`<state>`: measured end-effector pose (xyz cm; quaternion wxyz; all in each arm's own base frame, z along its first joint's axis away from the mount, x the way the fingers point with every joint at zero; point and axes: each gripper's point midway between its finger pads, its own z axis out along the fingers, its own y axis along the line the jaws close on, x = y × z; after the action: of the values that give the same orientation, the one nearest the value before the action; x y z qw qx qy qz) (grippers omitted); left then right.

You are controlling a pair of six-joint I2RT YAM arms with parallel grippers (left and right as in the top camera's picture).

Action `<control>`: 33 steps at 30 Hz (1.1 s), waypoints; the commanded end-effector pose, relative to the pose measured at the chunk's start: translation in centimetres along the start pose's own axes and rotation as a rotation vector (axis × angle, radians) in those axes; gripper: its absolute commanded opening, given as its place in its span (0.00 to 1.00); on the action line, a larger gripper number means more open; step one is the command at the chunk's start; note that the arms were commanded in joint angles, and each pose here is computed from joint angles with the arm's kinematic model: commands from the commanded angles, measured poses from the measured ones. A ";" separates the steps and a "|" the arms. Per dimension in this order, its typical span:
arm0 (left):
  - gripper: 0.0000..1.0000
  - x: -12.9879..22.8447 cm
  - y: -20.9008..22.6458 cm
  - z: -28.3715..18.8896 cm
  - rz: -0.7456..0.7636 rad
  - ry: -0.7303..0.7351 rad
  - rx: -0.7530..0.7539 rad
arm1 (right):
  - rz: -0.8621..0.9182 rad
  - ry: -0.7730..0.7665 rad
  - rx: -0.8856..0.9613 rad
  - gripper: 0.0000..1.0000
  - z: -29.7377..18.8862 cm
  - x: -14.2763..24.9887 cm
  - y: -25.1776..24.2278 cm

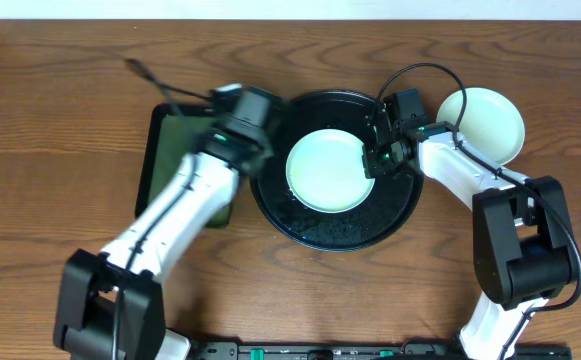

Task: Clean dirty plates on tray and stack at the side
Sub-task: 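Return the sponge to the water tray and release it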

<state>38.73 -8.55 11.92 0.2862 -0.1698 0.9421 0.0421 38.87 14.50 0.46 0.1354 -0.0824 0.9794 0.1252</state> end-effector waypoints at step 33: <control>0.65 -5.0 10.8 1.1 -0.194 0.054 0.049 | -0.096 -0.119 0.256 0.01 -7.6 -4.4 -1.0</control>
<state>39.46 3.17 11.79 0.2461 -0.2524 0.9358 -0.0096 38.59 13.32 2.53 0.1191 -0.0878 0.9867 0.0676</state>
